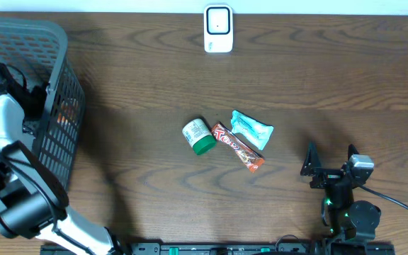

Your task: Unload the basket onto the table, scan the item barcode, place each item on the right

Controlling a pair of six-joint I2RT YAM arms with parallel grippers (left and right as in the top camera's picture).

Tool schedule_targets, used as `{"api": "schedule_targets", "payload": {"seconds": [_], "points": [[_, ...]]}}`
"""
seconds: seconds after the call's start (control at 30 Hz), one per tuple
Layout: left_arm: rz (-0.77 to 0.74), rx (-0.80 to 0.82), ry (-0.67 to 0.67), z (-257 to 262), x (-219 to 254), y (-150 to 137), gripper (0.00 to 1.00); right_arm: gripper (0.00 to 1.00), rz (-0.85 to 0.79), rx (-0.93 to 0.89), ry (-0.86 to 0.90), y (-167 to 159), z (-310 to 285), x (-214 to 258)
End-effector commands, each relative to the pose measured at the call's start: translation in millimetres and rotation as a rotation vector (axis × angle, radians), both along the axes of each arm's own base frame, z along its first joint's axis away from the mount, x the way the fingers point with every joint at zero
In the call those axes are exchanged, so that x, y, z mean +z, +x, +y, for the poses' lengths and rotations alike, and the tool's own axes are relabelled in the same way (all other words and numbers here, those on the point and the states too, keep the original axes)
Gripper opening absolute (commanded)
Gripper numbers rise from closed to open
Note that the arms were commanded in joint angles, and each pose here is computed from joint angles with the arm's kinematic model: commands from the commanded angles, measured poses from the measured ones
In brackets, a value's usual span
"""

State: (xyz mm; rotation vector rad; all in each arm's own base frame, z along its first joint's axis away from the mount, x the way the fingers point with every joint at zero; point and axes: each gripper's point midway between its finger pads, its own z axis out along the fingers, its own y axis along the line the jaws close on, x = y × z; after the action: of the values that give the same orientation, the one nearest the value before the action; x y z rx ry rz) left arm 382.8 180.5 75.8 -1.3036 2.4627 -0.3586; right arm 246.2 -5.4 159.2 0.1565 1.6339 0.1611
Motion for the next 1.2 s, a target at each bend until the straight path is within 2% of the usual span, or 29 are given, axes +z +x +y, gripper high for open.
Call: {"api": "schedule_targets", "payload": {"seconds": [0.0,0.37,0.97,1.0,1.07,1.17], "points": [[-0.014,-0.107,0.021,-12.3,7.0,5.3,0.98,0.99,0.0,0.006,-0.011,-0.1,1.4,-1.0],[0.029,-0.112,0.048,-30.6,1.2,11.2,0.98,0.99,0.0,0.006,-0.012,0.0,1.4,-0.9],[0.193,0.032,-0.086,-42.5,-43.0,-7.7,0.99,0.99,0.0,0.006,-0.011,-0.1,1.4,-1.0],[0.196,0.037,-0.089,-42.7,-43.1,-8.1,0.96,0.99,0.0,0.006,-0.011,-0.1,1.4,-1.0],[0.198,0.037,-0.09,-43.0,-43.2,-8.6,0.82,0.99,0.0,0.006,-0.011,-0.1,1.4,-1.0],[0.197,0.039,-0.09,-42.4,-42.9,-8.7,0.57,0.99,0.0,0.006,-0.011,-0.1,1.4,-1.0]]}}
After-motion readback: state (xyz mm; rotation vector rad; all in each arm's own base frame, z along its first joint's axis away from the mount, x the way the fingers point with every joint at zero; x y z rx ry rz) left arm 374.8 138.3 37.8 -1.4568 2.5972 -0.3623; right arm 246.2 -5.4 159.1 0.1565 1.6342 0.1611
